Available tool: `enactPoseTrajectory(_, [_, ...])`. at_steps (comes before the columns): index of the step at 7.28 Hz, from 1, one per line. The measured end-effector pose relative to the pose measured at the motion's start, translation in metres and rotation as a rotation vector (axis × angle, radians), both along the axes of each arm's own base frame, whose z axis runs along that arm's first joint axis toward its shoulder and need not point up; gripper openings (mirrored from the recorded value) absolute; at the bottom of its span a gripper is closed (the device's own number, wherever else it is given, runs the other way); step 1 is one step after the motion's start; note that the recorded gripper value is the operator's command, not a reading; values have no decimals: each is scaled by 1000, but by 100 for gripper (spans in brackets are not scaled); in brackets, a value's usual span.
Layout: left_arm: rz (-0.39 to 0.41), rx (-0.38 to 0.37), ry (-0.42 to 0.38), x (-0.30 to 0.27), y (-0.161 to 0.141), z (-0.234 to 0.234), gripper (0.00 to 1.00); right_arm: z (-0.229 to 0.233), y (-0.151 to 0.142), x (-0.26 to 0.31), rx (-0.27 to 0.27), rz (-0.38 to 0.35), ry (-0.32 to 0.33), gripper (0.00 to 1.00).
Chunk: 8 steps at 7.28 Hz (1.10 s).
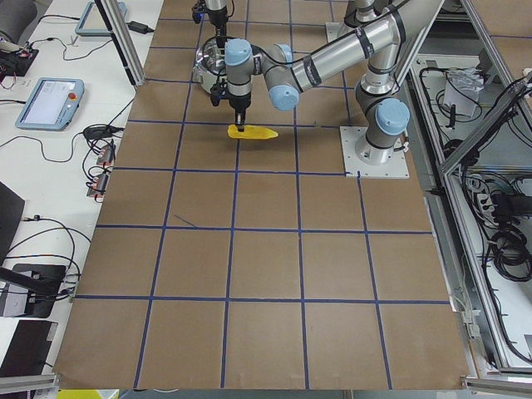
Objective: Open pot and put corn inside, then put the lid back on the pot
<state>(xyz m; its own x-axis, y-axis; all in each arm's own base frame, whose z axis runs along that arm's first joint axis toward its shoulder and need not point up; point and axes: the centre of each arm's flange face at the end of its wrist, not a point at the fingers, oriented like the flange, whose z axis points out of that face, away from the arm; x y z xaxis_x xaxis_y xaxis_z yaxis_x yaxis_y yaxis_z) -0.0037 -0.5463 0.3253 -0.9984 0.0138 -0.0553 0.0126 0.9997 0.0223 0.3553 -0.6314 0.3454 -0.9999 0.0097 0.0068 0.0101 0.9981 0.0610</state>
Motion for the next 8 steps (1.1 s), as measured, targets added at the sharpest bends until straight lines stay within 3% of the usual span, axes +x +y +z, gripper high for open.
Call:
enactPoseTrajectory(4, [79, 85, 11, -4, -36, 97, 6, 11, 0, -1, -2, -11, -26, 26])
enactPoseTrajectory(6, [95, 105, 11, -17, -30, 110, 5, 44, 3, -12, -5, -17, -25, 24])
enactPoseTrajectory(8, [112, 125, 14, -21, -32, 99, 5, 82, -9, -71, 8, -3, -21, 24])
